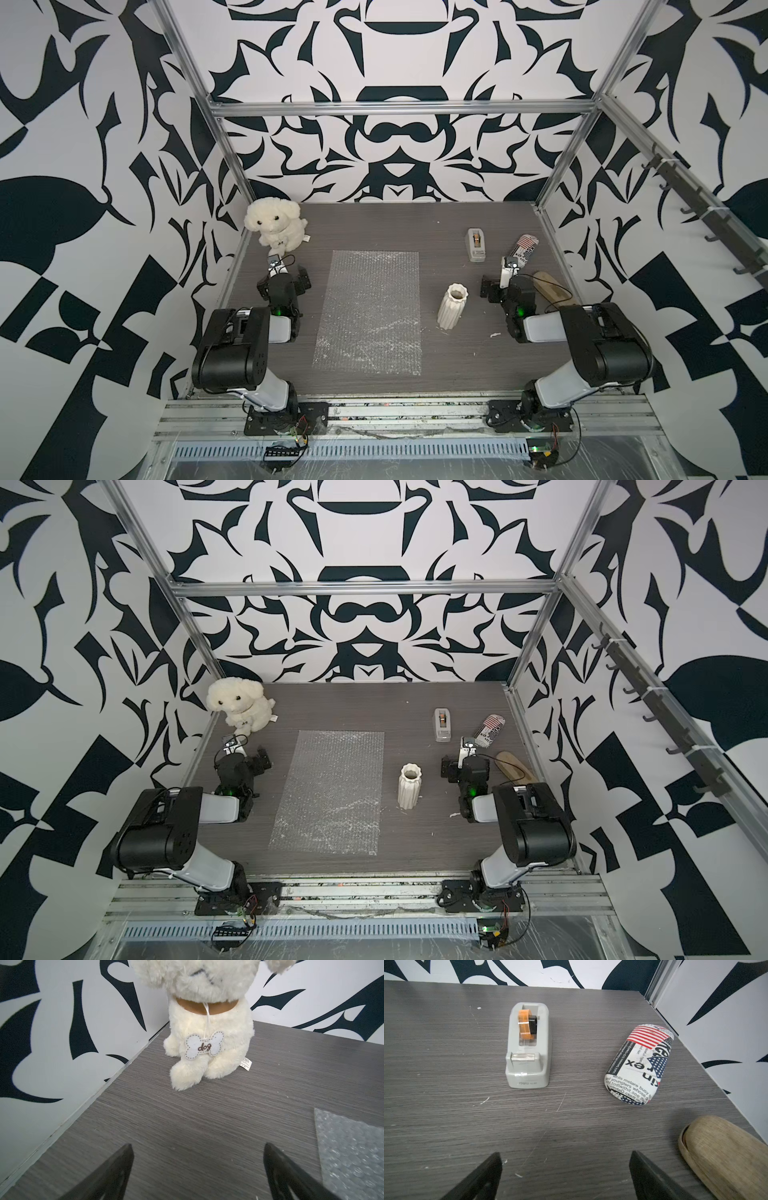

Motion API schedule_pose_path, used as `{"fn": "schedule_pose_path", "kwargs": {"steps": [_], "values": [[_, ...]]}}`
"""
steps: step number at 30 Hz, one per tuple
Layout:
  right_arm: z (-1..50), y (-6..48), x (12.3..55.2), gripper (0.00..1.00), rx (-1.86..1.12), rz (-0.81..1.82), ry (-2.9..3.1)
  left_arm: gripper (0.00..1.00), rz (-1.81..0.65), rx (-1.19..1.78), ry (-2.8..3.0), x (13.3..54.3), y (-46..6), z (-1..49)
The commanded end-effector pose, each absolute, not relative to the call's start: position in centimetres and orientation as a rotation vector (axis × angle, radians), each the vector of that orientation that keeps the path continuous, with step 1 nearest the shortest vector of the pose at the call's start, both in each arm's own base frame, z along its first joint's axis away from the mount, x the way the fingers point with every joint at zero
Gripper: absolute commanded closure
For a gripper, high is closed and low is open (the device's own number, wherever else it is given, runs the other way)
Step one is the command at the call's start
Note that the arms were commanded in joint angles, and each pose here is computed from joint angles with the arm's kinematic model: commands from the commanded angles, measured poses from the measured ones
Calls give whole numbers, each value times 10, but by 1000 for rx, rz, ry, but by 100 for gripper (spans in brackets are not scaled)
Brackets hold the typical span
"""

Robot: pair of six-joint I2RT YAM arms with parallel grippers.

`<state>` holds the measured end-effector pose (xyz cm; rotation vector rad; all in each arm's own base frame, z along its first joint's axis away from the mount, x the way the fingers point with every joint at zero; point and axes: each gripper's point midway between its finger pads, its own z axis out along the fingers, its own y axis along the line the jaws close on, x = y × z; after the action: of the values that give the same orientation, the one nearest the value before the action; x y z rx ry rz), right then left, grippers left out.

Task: Wrap vases in bubble wrap
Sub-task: Pick up the vase from the center of the board.

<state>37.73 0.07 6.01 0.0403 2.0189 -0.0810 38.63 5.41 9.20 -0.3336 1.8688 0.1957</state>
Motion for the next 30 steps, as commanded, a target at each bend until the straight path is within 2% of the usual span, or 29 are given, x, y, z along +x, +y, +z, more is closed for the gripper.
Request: {"fn": "schedule_pose_path", "kwargs": {"steps": [1,30], "values": [[79,3,386,1,39,-77,1961,1,187,-337,1869,387,54,93],[79,3,386,1,38,-77,1961,1,189,-327,1871,387,53,93]]}}
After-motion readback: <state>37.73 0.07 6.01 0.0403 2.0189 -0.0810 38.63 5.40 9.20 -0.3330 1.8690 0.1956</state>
